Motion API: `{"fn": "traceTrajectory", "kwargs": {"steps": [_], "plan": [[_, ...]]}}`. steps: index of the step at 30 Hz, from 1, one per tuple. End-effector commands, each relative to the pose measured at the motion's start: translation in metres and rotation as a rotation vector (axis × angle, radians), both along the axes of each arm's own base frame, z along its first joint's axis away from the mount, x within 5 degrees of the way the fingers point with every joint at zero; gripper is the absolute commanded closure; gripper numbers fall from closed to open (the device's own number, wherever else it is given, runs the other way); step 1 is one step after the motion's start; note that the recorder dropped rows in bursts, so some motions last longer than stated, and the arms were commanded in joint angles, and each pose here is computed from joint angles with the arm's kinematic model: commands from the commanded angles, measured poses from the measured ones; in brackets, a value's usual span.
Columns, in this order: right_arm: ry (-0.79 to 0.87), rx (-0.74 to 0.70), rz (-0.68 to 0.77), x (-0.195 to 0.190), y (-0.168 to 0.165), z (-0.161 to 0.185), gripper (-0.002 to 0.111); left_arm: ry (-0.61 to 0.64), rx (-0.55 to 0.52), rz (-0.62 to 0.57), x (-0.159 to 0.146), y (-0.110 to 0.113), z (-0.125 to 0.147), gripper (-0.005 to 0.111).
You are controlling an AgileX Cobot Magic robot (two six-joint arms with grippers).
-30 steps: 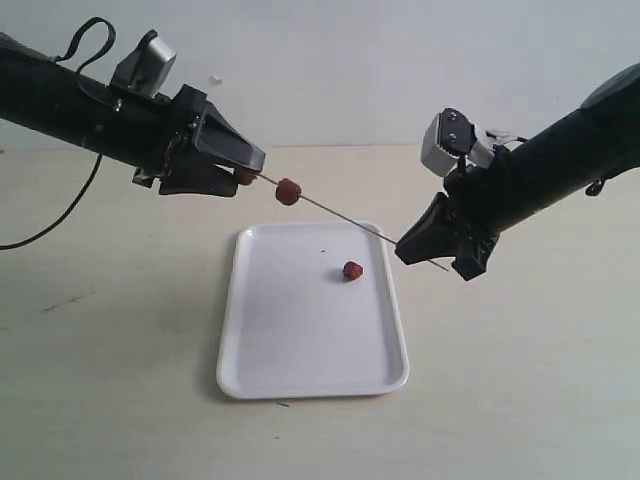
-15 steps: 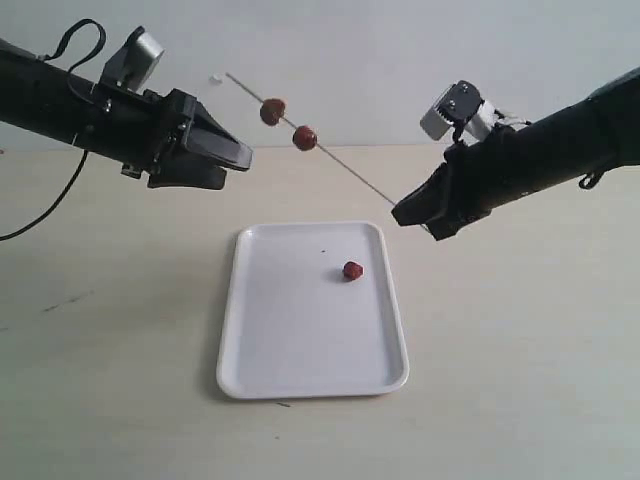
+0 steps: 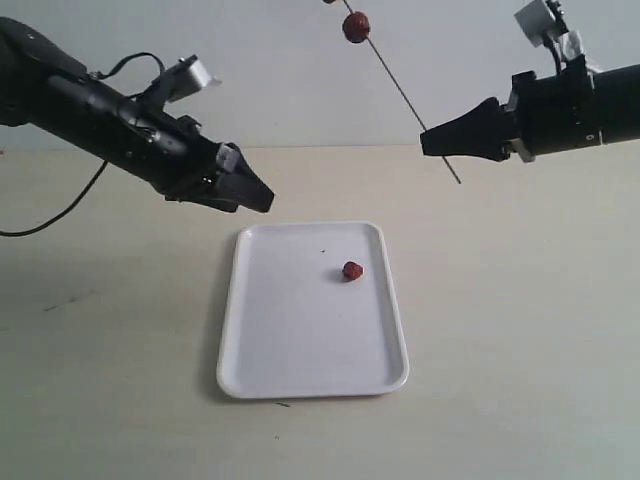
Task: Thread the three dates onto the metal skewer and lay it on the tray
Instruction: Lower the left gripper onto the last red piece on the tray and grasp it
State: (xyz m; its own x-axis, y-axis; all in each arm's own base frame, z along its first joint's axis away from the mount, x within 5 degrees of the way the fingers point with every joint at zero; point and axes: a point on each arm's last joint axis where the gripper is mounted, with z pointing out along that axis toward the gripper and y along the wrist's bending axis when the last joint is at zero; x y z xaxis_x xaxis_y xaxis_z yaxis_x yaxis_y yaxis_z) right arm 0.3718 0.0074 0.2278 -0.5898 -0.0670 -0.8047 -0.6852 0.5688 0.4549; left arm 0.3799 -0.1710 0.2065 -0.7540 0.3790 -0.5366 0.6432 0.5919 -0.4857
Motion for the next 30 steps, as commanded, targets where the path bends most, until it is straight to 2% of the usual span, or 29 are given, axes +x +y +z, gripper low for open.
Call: {"fn": "traceTrajectory", "kwargs": {"steps": [1, 9, 10, 13, 15, 23, 26, 30], "plan": [[-0.019, 0.016, -0.035, -0.003, -0.015, 0.010, 0.108, -0.066, 0.064, -0.062, -0.009, -0.024, -0.003, 0.044], [-0.083, 0.032, 0.026, -0.007, -0.016, 0.014, 0.108, -0.173, 0.185, -0.186, -0.027, -0.070, -0.022, 0.044], [-0.076, 0.029, 0.026, -0.007, -0.017, 0.014, 0.108, -0.165, 0.198, -0.184, -0.029, -0.075, -0.027, 0.044], [-0.040, -0.008, -0.012, -0.006, -0.019, 0.010, 0.108, -0.088, 0.193, -0.059, -0.030, -0.086, -0.041, 0.044], [-0.039, -0.018, -0.015, -0.005, -0.020, 0.009, 0.108, -0.075, 0.197, -0.017, -0.030, -0.091, -0.047, 0.044], [-0.038, -0.021, -0.013, -0.005, -0.020, 0.009, 0.108, -0.139, 0.273, 0.016, -0.030, -0.105, -0.052, 0.044], [-0.038, -0.021, -0.013, -0.005, -0.020, 0.009, 0.108, -0.140, 0.355, 0.031, -0.027, -0.114, -0.045, 0.044], [-0.038, -0.021, -0.013, -0.005, -0.020, 0.009, 0.108, -0.160, 0.462, 0.012, -0.029, -0.135, -0.036, 0.044]]}}
